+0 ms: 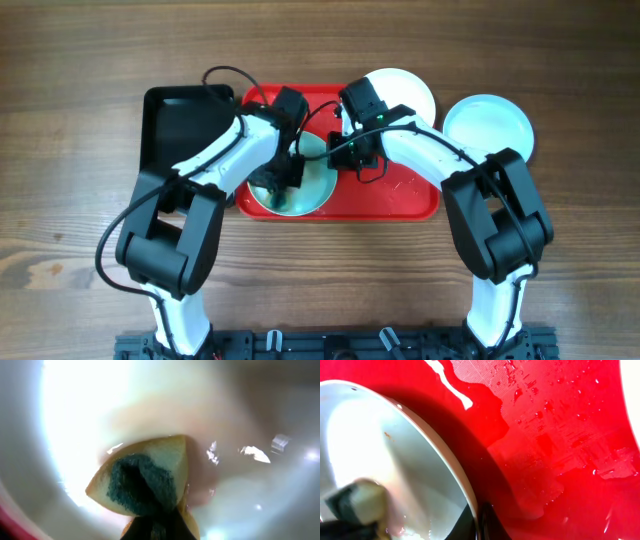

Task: Clean dirty plates on tray and stack at the side
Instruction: 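Scrub the light-blue plate with the sponge while right gripper holds rim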

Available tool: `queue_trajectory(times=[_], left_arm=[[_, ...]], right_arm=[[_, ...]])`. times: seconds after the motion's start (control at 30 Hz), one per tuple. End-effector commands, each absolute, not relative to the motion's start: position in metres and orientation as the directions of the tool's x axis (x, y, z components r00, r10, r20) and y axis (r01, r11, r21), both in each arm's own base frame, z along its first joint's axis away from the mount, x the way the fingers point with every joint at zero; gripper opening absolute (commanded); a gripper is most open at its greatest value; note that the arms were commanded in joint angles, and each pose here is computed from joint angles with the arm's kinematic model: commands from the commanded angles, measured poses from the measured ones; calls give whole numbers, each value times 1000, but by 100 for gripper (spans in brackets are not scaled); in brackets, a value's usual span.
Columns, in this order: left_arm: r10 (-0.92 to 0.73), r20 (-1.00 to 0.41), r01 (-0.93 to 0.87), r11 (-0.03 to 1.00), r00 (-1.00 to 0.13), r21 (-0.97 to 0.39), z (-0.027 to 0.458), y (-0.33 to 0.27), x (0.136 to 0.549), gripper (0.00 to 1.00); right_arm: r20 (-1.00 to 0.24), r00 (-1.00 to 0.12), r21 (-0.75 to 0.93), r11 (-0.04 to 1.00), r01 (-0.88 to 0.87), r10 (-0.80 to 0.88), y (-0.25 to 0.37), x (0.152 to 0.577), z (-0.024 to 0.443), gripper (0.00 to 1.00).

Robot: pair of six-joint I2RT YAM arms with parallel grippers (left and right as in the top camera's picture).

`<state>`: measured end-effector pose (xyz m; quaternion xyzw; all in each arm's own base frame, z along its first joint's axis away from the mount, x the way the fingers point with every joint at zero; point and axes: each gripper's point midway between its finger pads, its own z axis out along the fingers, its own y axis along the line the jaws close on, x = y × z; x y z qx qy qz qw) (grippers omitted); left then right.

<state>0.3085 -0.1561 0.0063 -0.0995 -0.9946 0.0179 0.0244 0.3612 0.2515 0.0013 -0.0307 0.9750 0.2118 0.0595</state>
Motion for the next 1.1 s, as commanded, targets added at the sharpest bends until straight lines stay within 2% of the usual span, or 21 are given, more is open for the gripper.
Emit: queue_trajectory(times=[0.0, 0.13, 0.3, 0.4, 0.53, 0.63, 0.73, 0.8, 0.9, 1.0, 1.07], left_arm=[[307, 117, 269, 927, -944, -263, -10, -198, 278, 4], [174, 6, 171, 971, -985, -170, -15, -185, 316, 4], [-19, -222, -12, 999, -975, -34, -11, -153, 378, 4], [-47, -360, -22, 997, -932, -75, -1, -155, 415, 4], [22, -457, 63, 995, -889, -75, 10, -162, 438, 4], [33, -468, 55, 998, -883, -33, 10, -155, 441, 4], [-27, -451, -65, 995, -892, 70, 6, -128, 433, 4], [-77, -422, -148, 980, -903, 136, 3, -110, 421, 4], [-69, -353, -139, 975, -933, 176, -3, -103, 403, 4], [-63, -274, -106, 984, -960, 146, -9, -109, 387, 4], [4, -201, 1, 1000, -980, 19, -14, -135, 376, 4]], right_arm=[[-101, -995, 391, 919, -54, -16, 251, 359, -10, 4], [-99, -995, 394, 918, -54, -16, 252, 358, -10, 4], [-95, -995, 393, 918, -51, -15, 251, 358, -11, 4], [-94, -996, 392, 919, -50, -15, 251, 357, -12, 4], [-94, -996, 392, 919, -51, -15, 251, 357, -12, 4], [-94, -996, 392, 919, -51, -15, 251, 357, -12, 4], [-93, -996, 392, 919, -50, -15, 251, 357, -12, 4], [-93, -996, 391, 919, -50, -15, 251, 357, -12, 4], [-94, -996, 392, 919, -51, -15, 251, 357, -12, 4], [-93, -996, 391, 919, -50, -15, 251, 357, -12, 4], [-93, -996, 391, 919, -51, -16, 251, 357, -12, 4]])
